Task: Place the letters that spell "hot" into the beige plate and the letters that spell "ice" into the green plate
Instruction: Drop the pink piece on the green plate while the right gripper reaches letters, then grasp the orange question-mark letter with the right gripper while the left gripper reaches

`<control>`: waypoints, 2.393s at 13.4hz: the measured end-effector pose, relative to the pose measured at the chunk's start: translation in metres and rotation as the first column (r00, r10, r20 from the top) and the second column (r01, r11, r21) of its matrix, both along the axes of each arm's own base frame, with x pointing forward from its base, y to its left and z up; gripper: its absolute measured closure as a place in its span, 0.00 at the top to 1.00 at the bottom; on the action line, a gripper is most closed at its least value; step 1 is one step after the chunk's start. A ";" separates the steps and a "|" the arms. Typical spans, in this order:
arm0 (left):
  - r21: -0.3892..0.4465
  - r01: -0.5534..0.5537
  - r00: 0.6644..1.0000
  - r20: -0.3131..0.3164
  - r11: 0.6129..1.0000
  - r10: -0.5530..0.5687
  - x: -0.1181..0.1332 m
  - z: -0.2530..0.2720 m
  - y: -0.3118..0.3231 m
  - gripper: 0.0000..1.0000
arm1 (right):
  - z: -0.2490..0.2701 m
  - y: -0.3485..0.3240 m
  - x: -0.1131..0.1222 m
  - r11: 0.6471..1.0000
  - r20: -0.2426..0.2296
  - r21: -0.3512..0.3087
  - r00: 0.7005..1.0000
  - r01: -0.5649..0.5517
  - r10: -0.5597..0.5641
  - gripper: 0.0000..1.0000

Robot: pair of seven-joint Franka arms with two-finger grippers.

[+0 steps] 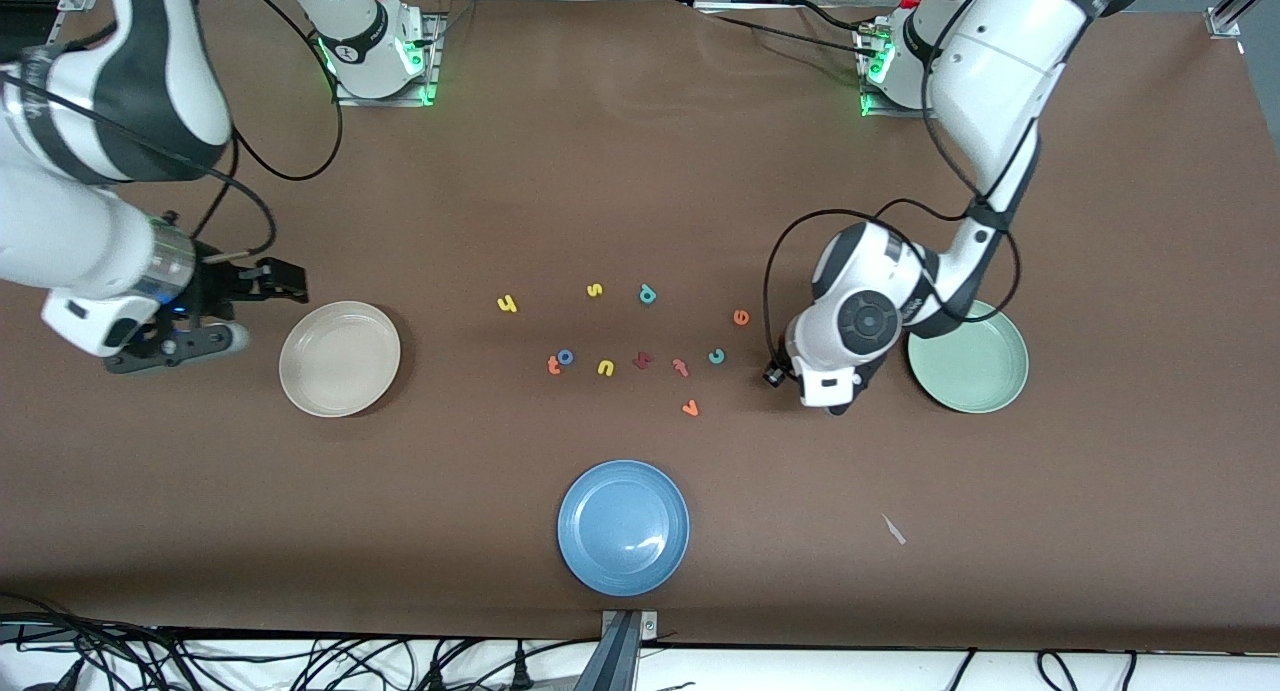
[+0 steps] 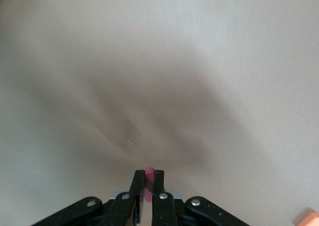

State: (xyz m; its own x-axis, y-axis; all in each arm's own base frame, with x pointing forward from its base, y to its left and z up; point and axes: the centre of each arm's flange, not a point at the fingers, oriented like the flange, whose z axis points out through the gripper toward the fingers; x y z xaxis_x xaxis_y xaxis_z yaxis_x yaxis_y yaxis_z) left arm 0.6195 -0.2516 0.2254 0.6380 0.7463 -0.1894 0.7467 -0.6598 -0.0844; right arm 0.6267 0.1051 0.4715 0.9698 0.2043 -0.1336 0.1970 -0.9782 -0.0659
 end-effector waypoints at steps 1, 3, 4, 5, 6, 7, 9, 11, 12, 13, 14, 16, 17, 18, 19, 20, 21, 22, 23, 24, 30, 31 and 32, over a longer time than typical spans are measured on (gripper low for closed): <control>0.000 0.045 0.999 -0.013 0.999 -0.045 0.006 0.022 0.023 0.07 | -0.009 0.017 -0.003 1.000 0.002 0.002 1.000 0.021 -0.021 1.00; -0.015 0.136 0.990 -0.029 0.991 -0.136 0.016 0.059 0.081 0.07 | -0.027 0.053 -0.013 0.998 0.029 0.013 0.998 0.054 -0.055 1.00; -0.030 0.177 0.984 -0.028 0.984 -0.178 0.021 0.068 0.115 0.07 | -0.038 0.068 -0.021 0.997 0.038 0.017 0.997 0.070 -0.071 1.00; -0.047 0.214 0.976 -0.024 0.976 -0.215 0.026 0.071 0.150 0.07 | -0.049 0.082 -0.029 0.996 0.044 0.020 0.995 0.087 -0.088 1.00; -0.054 0.252 0.967 -0.023 0.966 -0.254 0.028 0.067 0.183 0.07 | -0.058 0.095 -0.036 0.994 0.048 0.023 0.993 0.106 -0.107 1.00; -0.044 0.293 0.955 -0.032 0.955 -0.295 0.026 0.060 0.210 0.07 | -0.066 0.107 -0.043 0.992 0.055 0.025 0.990 0.126 -0.127 1.00; -0.028 0.350 0.934 -0.063 0.936 -0.351 0.023 0.041 0.242 0.07 | -0.088 0.128 -0.056 0.986 0.079 0.038 0.983 0.161 -0.163 1.00; -0.045 0.378 0.922 -0.070 0.925 -0.380 0.022 0.019 0.253 0.07 | -0.117 0.143 -0.068 0.983 0.094 0.036 0.978 0.182 -0.184 1.00; -0.052 0.380 0.921 -0.073 0.924 -0.383 0.021 0.008 0.257 0.07 | -0.131 0.150 -0.073 0.982 0.104 0.026 0.976 0.189 -0.191 1.00; -0.059 0.381 0.920 -0.077 0.923 -0.385 0.021 -0.001 0.261 0.13 | -0.146 0.158 -0.076 0.980 0.117 0.017 0.973 0.198 -0.198 1.00; -0.061 0.380 0.920 -0.076 0.923 -0.384 0.021 -0.005 0.263 0.22 | -0.161 0.165 -0.079 0.978 0.129 0.011 0.969 0.209 -0.209 1.00; -0.061 0.383 0.920 -0.068 0.922 -0.387 0.023 -0.002 0.263 0.44 | -0.192 0.181 -0.083 0.974 0.148 0.008 0.963 0.228 -0.227 1.00; -0.059 0.387 0.919 -0.057 0.920 -0.391 0.027 0.002 0.260 0.54 | -0.206 0.192 -0.087 0.971 0.149 0.010 0.960 0.237 -0.236 1.00; -0.055 0.392 0.918 -0.041 0.918 -0.394 0.031 0.009 0.256 0.67 | -0.219 0.206 -0.093 0.968 0.149 0.017 0.957 0.250 -0.249 1.00; -0.050 0.394 0.918 -0.023 0.918 -0.396 0.036 0.019 0.251 0.77 | -0.228 0.219 -0.097 0.966 0.153 0.027 0.954 0.257 -0.259 1.00; -0.046 0.391 0.920 -0.005 0.919 -0.391 0.039 0.029 0.240 0.88 | -0.234 0.230 -0.099 0.966 0.158 0.035 0.953 0.258 -0.260 1.00; -0.046 0.376 0.926 0.010 0.925 -0.376 0.041 0.039 0.222 0.98 | -0.237 0.239 -0.096 0.965 0.163 0.044 0.951 0.258 -0.262 1.00; -0.053 0.364 0.931 0.021 0.930 -0.363 0.041 0.047 0.197 1.00 | -0.238 0.243 -0.089 0.965 0.172 0.052 0.950 0.257 -0.262 1.00; -0.064 0.356 0.934 0.028 0.932 -0.355 0.038 0.053 0.167 1.00 | -0.237 0.244 -0.077 0.966 0.191 0.056 0.947 0.253 -0.259 1.00; -0.077 0.352 0.936 0.032 0.933 -0.350 0.034 0.058 0.138 1.00 | -0.237 0.243 -0.065 0.967 0.213 0.056 0.943 0.249 -0.256 1.00; -0.077 0.325 0.945 0.072 0.943 -0.320 -0.016 0.042 -0.012 1.00 | -0.272 0.255 -0.031 0.966 0.246 0.041 0.935 0.255 -0.257 0.99; -0.080 0.331 0.942 0.086 0.940 -0.325 -0.030 0.028 -0.028 0.98 | -0.280 0.263 -0.035 0.968 0.240 0.035 0.938 0.250 -0.251 0.99; -0.081 0.345 0.937 0.095 0.935 -0.337 -0.044 0.013 -0.040 0.98 | -0.286 0.269 -0.038 0.969 0.237 0.032 0.940 0.244 -0.245 0.98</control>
